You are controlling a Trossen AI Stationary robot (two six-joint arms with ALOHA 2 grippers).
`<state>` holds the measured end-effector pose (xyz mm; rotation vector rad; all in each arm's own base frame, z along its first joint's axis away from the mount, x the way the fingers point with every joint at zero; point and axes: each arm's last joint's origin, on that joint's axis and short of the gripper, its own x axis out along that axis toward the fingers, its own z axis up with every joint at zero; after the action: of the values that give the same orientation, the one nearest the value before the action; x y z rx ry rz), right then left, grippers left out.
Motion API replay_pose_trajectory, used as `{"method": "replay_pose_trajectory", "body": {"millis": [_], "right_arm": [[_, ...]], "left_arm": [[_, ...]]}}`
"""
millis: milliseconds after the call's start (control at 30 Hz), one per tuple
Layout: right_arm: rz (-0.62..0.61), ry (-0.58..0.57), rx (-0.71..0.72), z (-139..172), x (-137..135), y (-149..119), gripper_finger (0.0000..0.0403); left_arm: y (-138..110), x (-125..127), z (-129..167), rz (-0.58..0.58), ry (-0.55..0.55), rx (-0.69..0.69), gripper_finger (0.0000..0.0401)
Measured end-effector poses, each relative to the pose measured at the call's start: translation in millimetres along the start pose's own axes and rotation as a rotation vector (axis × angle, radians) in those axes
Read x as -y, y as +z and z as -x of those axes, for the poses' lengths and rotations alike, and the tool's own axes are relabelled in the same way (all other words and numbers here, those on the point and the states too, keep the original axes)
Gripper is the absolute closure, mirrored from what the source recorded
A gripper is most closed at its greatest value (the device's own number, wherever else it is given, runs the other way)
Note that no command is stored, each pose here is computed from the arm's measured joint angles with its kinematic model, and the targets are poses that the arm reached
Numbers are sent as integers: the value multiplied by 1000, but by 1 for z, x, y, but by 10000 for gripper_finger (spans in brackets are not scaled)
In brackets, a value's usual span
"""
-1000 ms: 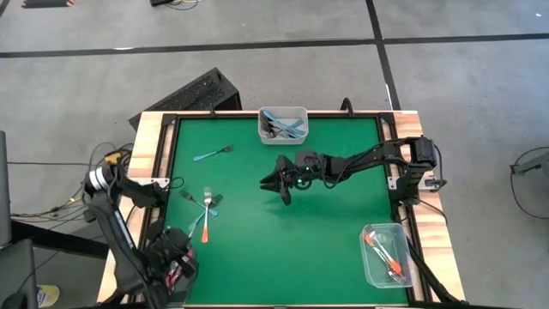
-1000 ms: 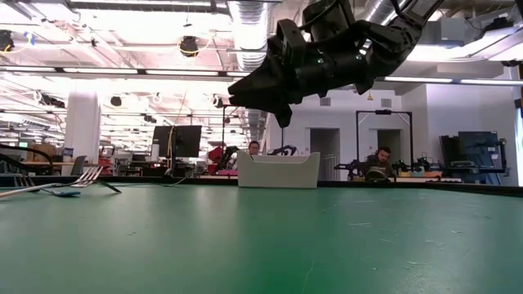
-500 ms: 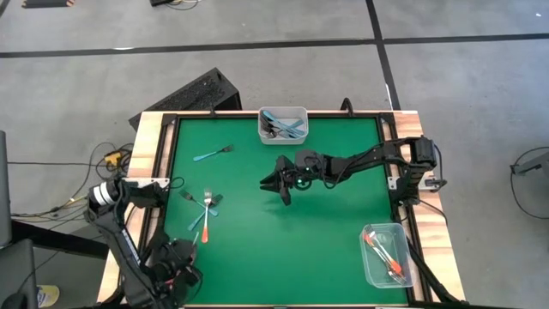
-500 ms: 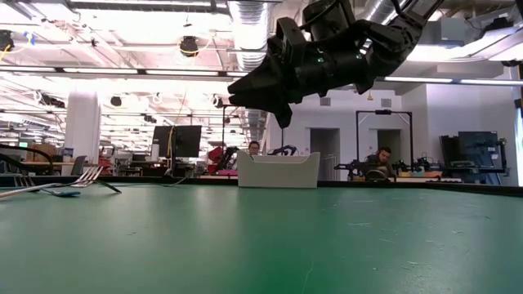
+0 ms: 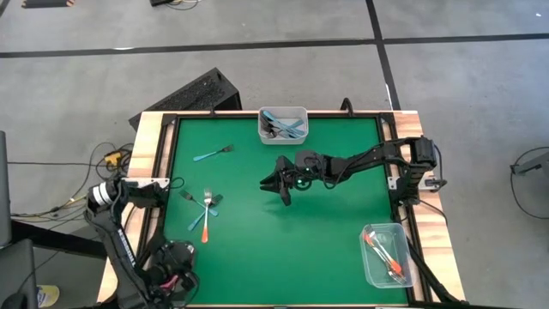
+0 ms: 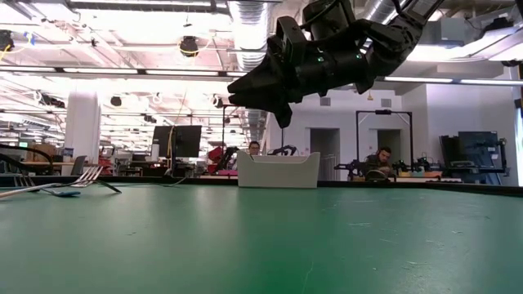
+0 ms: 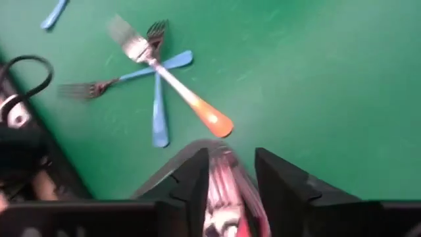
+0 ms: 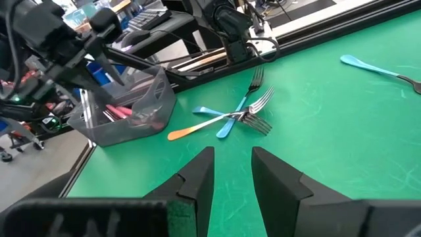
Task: Sort silverware by color (type)
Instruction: Put the blue fork into the white bin
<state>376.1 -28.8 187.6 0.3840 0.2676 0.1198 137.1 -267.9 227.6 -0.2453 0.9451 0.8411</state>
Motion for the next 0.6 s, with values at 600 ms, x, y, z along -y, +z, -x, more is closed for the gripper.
{"method": "replay_pose_trajectory", "body": {"millis": [600], "right_arm": [[48, -40, 0, 22, -18, 23, 275]], "left_arm": [[65, -39, -68, 42, -93, 40, 259]]}}
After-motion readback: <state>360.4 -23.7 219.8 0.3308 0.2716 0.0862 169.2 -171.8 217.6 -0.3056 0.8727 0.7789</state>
